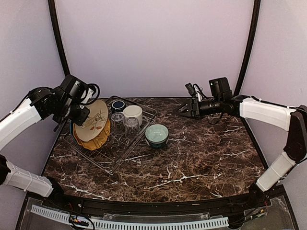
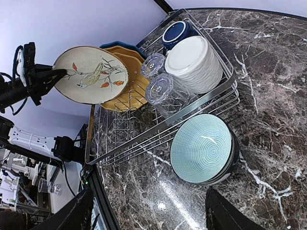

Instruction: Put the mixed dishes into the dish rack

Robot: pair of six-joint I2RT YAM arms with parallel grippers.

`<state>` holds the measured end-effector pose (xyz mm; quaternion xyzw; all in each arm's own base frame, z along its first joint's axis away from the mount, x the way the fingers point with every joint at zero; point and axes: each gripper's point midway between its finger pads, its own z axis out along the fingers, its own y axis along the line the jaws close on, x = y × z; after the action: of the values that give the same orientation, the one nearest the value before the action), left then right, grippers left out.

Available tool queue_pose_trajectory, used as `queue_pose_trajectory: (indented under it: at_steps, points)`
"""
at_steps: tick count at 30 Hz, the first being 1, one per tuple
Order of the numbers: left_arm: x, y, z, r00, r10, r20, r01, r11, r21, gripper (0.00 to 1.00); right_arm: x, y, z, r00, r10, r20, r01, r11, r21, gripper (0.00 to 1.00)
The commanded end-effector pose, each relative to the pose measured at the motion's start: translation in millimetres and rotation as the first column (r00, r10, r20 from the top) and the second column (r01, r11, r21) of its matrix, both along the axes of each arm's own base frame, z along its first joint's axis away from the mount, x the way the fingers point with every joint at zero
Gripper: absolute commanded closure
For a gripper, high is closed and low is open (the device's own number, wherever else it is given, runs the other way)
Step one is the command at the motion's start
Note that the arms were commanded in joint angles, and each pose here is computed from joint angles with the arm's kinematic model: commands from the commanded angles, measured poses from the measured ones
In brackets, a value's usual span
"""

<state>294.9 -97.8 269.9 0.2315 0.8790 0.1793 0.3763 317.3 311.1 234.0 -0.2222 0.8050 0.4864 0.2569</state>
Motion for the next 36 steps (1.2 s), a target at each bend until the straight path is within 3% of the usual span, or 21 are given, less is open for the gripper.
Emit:
queue_pose_trajectory:
  at_steps: [1, 27, 36]
  points:
    - [12, -4, 19, 0.995, 0.026, 0.098, -0.020, 0.998, -0.056, 0.99, 4, 4, 5, 1.000, 0.005, 0.029, -0.005, 1.000, 0.000, 0.23]
    - [15, -19, -83, 0.982, 0.036, -0.185, -0.037, 0.999, 0.000, 0.99, 7, 3, -13, 1.000, -0.007, 0.008, 0.007, 0.999, -0.033, 0.23]
    - [17, -18, -87, 0.974, 0.038, -0.222, -0.043, 0.999, -0.014, 0.80, 13, -7, -36, 0.998, -0.064, -0.002, 0.063, 0.989, -0.132, 0.24]
